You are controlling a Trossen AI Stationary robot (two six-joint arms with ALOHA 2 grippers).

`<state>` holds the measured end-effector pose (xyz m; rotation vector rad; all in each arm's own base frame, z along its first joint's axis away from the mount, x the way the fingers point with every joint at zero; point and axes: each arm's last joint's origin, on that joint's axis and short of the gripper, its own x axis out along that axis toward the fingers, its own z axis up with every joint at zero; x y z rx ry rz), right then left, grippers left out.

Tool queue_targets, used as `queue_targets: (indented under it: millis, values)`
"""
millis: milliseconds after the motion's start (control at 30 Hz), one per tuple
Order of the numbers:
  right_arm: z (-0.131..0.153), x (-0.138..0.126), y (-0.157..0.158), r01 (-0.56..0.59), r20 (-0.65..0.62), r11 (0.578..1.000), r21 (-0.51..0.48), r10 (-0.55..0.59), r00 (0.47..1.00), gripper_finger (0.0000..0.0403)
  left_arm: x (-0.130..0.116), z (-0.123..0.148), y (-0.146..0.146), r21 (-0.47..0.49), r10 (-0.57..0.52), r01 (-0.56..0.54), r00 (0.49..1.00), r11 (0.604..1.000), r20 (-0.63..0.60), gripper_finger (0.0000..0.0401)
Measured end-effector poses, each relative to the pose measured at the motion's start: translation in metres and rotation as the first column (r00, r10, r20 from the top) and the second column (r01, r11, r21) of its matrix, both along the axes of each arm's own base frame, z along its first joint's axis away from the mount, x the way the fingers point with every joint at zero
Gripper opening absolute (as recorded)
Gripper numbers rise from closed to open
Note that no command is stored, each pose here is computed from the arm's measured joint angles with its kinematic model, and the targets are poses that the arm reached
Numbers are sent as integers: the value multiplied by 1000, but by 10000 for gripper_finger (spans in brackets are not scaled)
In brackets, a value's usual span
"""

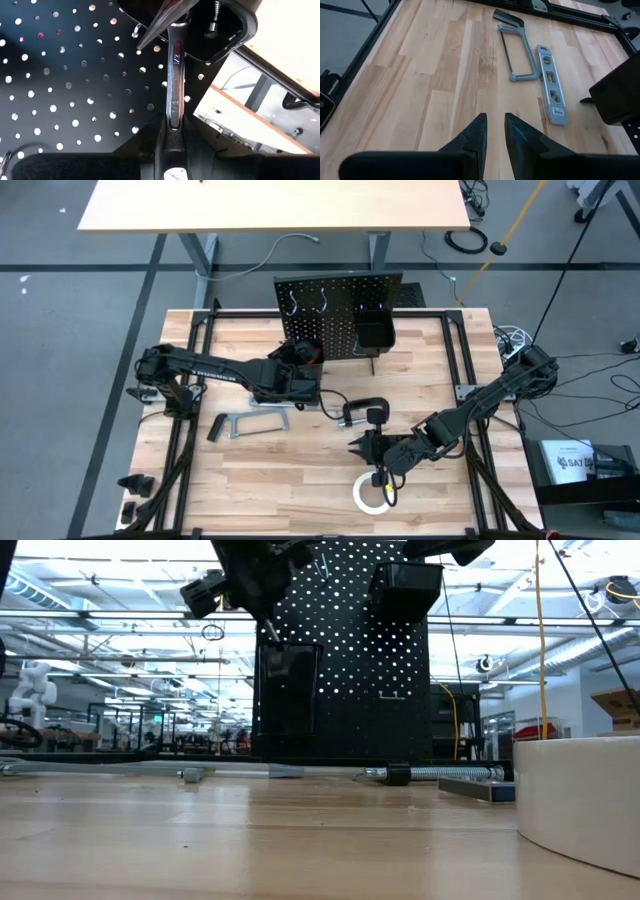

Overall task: Hang tools onto peg board
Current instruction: Put the wrench into the bottom black bin on the pegboard, then put the small spirit level into the top black bin on the pegboard

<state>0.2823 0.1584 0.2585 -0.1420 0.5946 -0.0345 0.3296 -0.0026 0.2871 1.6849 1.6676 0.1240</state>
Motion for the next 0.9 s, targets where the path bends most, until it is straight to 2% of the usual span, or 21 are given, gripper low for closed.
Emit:
queue_targets:
  millis: [167,467,600,767,900]
  values:
    - [0,0,0,1,0,1000,1,-1,1000,59,0,0,0,3,-1,1,1000,1000,-7,82]
    - [0,0,0,1,1,1000,1,-1,1000,59,0,0,0,2,4,-4,1000,1000,4,181]
    - [0,0,0,1,1,1000,1,-1,1000,59,0,2,1,47,23,-25,999,999,41,201]
    - [0,0,0,1,0,1000,1,-1,1000,59,-2,9,2,113,59,-78,985,991,165,203]
    - [0,0,0,1,-3,1000,-1,-1,1000,59,-14,27,3,79,98,-132,938,988,332,203]
